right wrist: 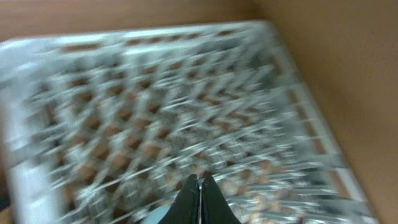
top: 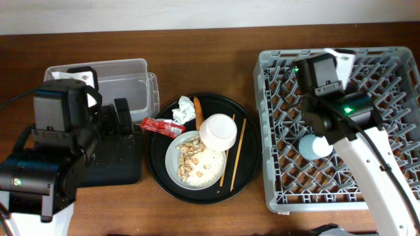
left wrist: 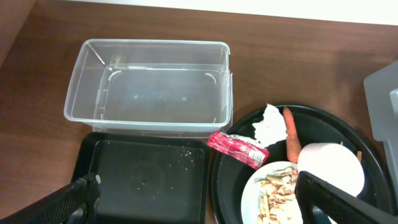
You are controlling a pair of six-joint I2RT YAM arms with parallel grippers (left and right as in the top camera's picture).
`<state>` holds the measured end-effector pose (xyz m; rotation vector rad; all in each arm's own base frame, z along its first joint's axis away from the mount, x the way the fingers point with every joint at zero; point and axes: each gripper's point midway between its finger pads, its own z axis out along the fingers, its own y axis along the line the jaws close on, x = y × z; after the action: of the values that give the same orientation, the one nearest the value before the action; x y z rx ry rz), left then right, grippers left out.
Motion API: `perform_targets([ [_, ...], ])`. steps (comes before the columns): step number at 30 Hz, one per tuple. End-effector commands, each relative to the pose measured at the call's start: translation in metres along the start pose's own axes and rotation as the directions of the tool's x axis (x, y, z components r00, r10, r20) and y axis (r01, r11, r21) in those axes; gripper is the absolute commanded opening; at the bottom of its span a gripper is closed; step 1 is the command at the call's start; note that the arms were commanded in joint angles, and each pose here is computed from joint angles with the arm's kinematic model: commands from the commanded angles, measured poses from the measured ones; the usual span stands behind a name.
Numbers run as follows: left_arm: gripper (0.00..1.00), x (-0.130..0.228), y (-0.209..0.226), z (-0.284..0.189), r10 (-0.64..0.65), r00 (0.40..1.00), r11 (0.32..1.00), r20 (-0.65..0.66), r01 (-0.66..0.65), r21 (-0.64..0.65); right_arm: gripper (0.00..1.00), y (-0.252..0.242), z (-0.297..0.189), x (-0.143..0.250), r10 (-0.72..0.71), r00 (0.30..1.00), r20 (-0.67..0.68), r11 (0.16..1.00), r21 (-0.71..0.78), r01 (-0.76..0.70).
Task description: Sort waste into correct bins and load items into the dishwasher rack
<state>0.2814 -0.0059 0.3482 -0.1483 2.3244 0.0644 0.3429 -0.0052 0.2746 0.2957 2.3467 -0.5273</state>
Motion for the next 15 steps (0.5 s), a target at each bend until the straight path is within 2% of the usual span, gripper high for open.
perform_targets([
  [1, 1.0, -0.003, 0.004, -0.002, -0.018, 1.0, 1.0, 0.012, 0.018, -0.015, 0.04, 0.094, -0.022, 0.023, -0.091, 0.989, -0.116, 0.878, -0.478, 0.024],
  [2, 1.0, -0.003, 0.004, -0.002, -0.018, 1.0, 1.0, 0.013, 0.018, -0.015, 0.05, 0.117, -0.032, 0.029, -0.126, 0.984, -0.129, 0.818, -0.574, 0.029],
  [4, 1.0, -0.003, 0.004, -0.002, -0.018, 1.0, 1.0, 0.013, 0.018, -0.015, 0.1, 0.144, -0.04, 0.041, -0.185, 0.971, -0.15, 0.756, -0.653, 0.043],
  [8, 1.0, -0.003, 0.004, -0.002, -0.018, 1.0, 1.0, 0.013, 0.018, -0.015, 0.17, 0.192, -0.033, 0.083, -0.346, 0.916, -0.204, 0.723, -0.681, 0.121],
  [9, 1.0, -0.003, 0.004, -0.002, -0.018, 1.0, 1.0, 0.012, 0.018, -0.015, 0.21, 0.203, -0.031, 0.095, -0.389, 0.896, -0.212, 0.713, -0.686, 0.148],
  [10, 1.0, -0.003, 0.004, -0.002, -0.018, 1.0, 1.0, 0.012, 0.018, -0.015, 0.32, 0.22, -0.026, 0.113, -0.485, 0.854, -0.186, 0.677, -0.698, 0.232],
  [12, 1.0, -0.003, 0.004, -0.002, -0.018, 1.0, 1.0, 0.013, 0.018, -0.015, 0.4, 0.231, -0.015, 0.131, -0.574, 0.804, -0.154, 0.672, -0.651, 0.355],
  [15, 1.0, -0.003, 0.004, -0.002, -0.018, 1.0, 1.0, 0.012, 0.018, -0.015, 0.51, 0.236, -0.003, 0.143, -0.658, 0.746, -0.102, 0.684, -0.495, 0.536],
])
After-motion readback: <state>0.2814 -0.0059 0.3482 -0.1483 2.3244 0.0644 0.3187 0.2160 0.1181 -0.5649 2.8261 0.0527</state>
